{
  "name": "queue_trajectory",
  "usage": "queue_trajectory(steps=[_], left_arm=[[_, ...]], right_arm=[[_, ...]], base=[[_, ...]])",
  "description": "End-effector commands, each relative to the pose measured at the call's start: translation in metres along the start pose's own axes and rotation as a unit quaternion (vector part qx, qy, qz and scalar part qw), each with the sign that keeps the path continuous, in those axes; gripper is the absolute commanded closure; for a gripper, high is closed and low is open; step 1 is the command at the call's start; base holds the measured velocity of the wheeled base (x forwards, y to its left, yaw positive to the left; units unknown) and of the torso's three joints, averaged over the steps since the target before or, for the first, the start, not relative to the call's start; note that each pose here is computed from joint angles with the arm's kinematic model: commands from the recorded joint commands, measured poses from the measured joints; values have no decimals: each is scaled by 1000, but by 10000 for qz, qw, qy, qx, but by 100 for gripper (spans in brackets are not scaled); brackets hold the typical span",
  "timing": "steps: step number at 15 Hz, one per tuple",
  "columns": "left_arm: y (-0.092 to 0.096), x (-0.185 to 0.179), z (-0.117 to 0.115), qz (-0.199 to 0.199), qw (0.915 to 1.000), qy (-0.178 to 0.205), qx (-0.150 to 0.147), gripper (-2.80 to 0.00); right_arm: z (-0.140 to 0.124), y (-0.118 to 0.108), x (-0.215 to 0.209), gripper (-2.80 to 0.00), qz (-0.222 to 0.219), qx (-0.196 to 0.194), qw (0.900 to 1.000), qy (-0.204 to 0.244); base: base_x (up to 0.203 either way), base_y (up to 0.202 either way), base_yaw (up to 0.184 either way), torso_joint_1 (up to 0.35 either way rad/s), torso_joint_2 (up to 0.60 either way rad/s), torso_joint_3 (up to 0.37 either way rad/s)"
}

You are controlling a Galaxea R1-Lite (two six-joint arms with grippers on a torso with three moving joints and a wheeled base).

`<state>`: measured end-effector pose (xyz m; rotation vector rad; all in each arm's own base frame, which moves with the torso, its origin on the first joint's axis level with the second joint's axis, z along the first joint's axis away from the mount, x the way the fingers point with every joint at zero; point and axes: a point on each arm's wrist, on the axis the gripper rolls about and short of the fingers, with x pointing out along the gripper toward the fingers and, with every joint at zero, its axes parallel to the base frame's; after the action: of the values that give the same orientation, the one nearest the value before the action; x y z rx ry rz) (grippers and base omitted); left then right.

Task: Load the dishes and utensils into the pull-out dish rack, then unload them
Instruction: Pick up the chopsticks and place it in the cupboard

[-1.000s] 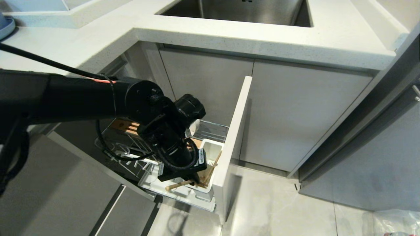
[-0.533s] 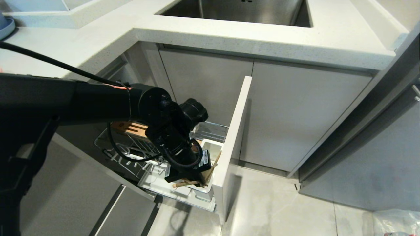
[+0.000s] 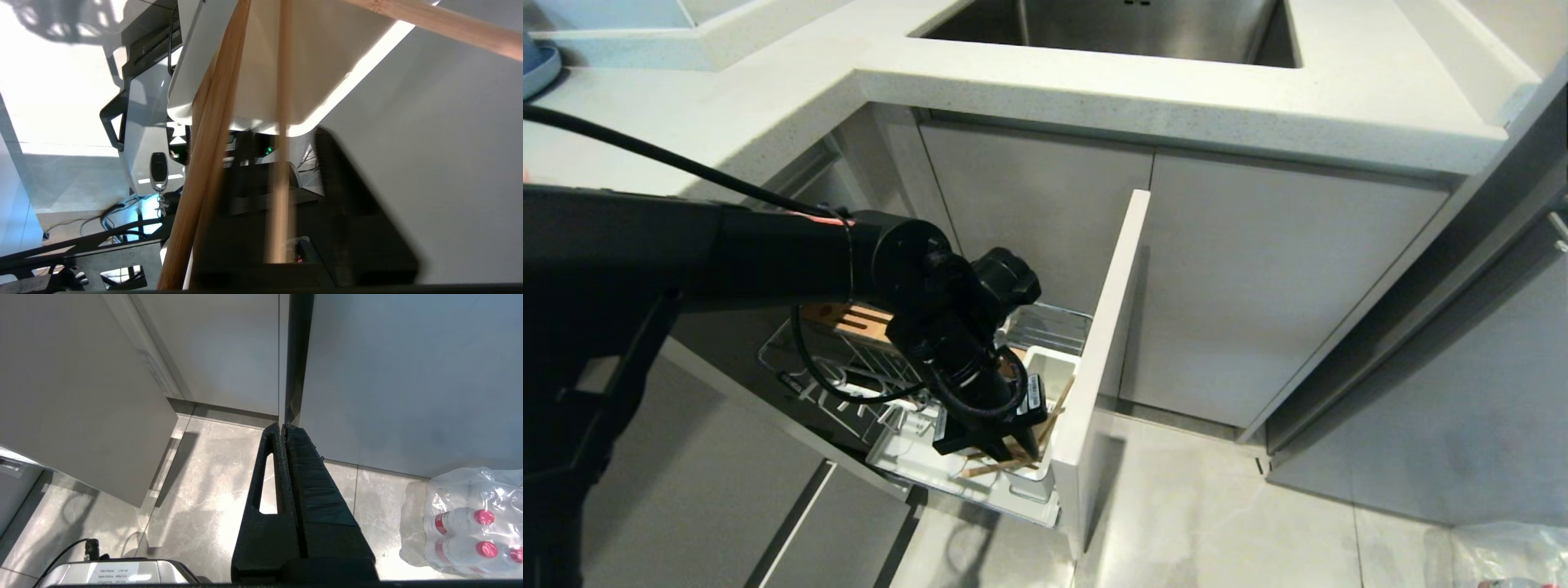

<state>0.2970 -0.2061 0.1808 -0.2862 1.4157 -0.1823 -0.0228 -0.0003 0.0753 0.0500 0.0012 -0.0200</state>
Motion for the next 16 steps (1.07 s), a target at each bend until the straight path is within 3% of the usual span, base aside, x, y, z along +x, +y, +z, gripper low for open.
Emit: queue_trajectory(steps=[1, 7, 16], left_arm=[[0, -1, 0, 12, 10000, 0, -24, -280], [0, -18, -5, -93, 9998, -189, -52, -280], [7, -99, -37, -601, 9922, -1087, 88, -280]], right_arm=[[0, 0, 0, 0, 0, 3, 10000, 7], [0, 0, 0, 0, 0, 3, 10000, 7], [0, 0, 0, 0, 0, 3, 10000, 7]], base=[[0, 0, 0, 0, 0, 0], [0, 0, 0, 0, 0, 0], [0, 0, 0, 0, 0, 0]])
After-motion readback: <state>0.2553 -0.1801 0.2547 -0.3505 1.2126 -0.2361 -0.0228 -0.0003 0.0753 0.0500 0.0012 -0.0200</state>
